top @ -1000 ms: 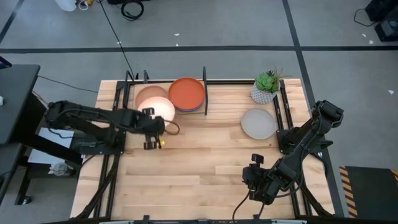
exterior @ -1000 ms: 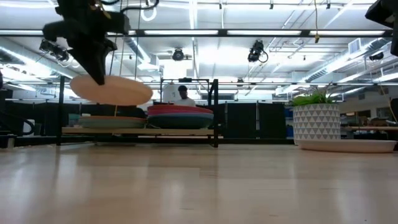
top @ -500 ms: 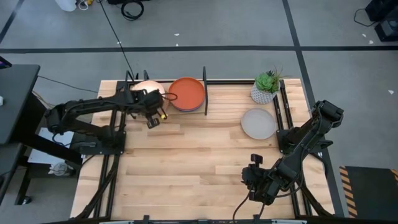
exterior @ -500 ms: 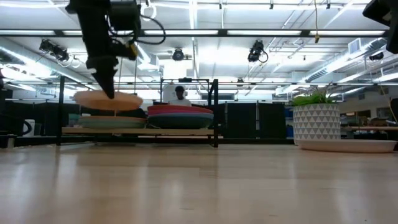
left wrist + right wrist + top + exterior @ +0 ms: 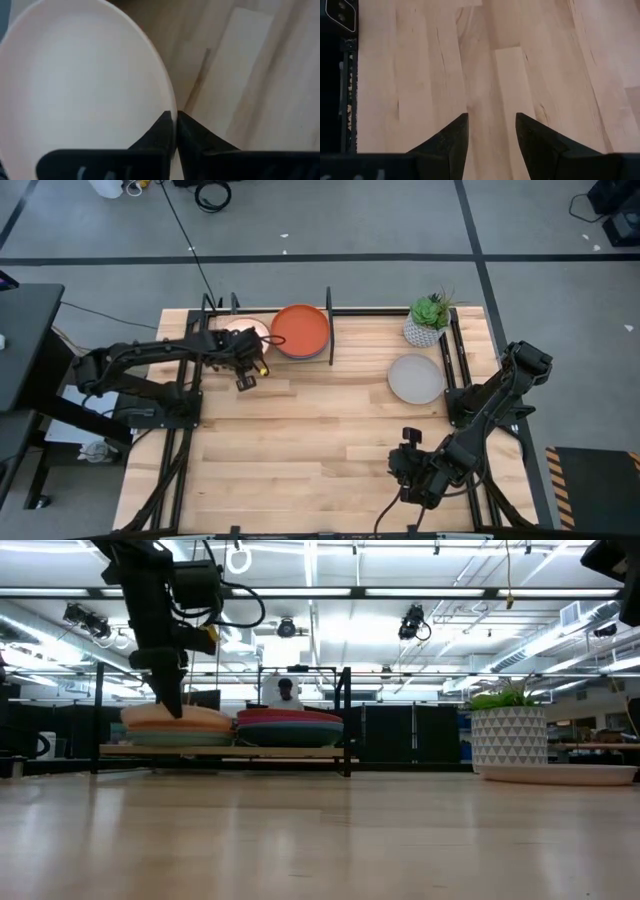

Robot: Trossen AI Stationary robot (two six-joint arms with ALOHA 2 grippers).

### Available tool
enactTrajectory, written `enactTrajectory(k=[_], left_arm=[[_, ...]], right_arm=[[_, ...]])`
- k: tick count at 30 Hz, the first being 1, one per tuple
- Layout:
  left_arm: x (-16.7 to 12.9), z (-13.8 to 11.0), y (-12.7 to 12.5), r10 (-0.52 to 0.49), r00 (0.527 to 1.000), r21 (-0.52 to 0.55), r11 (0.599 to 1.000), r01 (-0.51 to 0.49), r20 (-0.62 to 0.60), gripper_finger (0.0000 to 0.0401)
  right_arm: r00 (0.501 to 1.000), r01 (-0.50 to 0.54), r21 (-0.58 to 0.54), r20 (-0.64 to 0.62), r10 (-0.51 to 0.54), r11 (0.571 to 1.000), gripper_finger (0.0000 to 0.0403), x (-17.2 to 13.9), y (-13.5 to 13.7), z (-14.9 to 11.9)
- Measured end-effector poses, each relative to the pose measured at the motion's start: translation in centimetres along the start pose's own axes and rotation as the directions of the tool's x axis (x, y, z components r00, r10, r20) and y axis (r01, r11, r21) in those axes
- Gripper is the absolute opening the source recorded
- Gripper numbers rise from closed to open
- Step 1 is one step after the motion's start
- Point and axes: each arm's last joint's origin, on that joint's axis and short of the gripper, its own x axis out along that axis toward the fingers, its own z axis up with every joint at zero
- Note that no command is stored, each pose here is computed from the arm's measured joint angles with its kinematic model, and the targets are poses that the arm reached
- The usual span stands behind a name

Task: Place and stack plates onto a shelf
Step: Stack the peach plate on top of the brown plate on the shelf

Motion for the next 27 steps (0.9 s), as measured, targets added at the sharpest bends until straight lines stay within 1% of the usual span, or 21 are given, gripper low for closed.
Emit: enactTrajectory(k=[2, 4, 7, 11, 14, 16, 19, 20, 21, 23, 25, 26, 27], left_arm=[[-0.1, 0.2, -0.3, 0.006, 1.0, 0.019, 1.0, -0.007, 0.02, 0.0029], [-0.1, 0.5, -0.5, 0.028, 0.998, 0.026, 0.999, -0.03, 0.049, 0.0044], [-0.2, 0.7, -0.8, 0.031, 0.998, 0.037, 0.999, -0.034, 0.063, 0.008], [-0.4, 0.5, -1.3, 0.025, 0.999, 0.047, 0.999, -0.028, 0.048, 0.0128], [-1.1, 0.5, -1.7, 0.017, 0.999, 0.035, 0.999, -0.019, 0.044, 0.0154], [-1.6, 0.8, -2.4, 0.007, 0.998, 0.027, 1.0, -0.008, 0.061, 0.0163], [-2.2, 0.9, -4.0, -0.019, 0.996, 0.06, 0.998, 0.014, 0.087, 0.0165], [-2.3, 0.9, -4.5, -0.006, 0.996, 0.072, 0.997, -0.001, 0.093, 0.0164], [-2.4, 0.7, -4.9, 0.029, 0.995, 0.086, 0.996, -0.038, 0.098, 0.0162], [-2.2, 0.3, -5.3, 0.147, 0.983, 0.096, 0.983, -0.158, 0.11, 0.0158], [-1.9, 0.4, -5.0, 0.268, 0.953, 0.053, 0.959, -0.278, 0.143, 0.0154], [-1.8, 0.5, -4.8, 0.299, 0.941, 0.019, 0.952, -0.306, 0.159, 0.0152], [-1.5, 0.6, -4.5, 0.31, 0.935, -0.011, 0.95, -0.313, 0.171, 0.0151]], right_arm=[[1.0, 0.002, 0.003, 0.0, -0.002, 1.0, 0.0169, 0.0, -0.1, 0.1], [1.0, 0.004, 0.003, 0.0, -0.004, 1.0, 0.0169, 0.1, -0.1, 0.2], [1.0, 0.005, 0.004, 0.002, -0.005, 1.0, 0.0169, 0.2, -0.2, 0.3], [1.0, -0.005, 0.003, -0.014, 0.005, 1.0, 0.0169, 0.2, -0.2, 0.3], [1.0, 0.005, -0.006, -0.031, -0.005, 1.0, 0.0169, 0.2, -0.3, 0.1], [0.997, 0.055, -0.006, -0.055, -0.056, 0.998, 0.0167, 0.3, -1.0, 0.1], [0.982, 0.154, 0.026, -0.115, -0.15, 0.988, 0.016, 0.6, -2.5, 0.2], [0.977, 0.176, 0.025, -0.129, -0.172, 0.984, 0.0158, 0.8, -2.9, 0.4], [0.973, 0.188, 0.018, -0.138, -0.184, 0.982, 0.0155, 0.9, -3.2, 0.5], [0.972, 0.189, -0.008, -0.141, -0.188, 0.982, 0.015, 1.1, -3.5, 0.9], [0.972, 0.184, -0.041, -0.142, -0.188, 0.982, 0.0146, 1.4, -3.9, 1.4], [0.97, 0.188, -0.054, -0.144, -0.194, 0.981, 0.0144, 1.6, -4.2, 1.7], [0.969, 0.193, -0.058, -0.143, -0.2, 0.979, 0.0142, 1.8, -4.5, 2.0]])
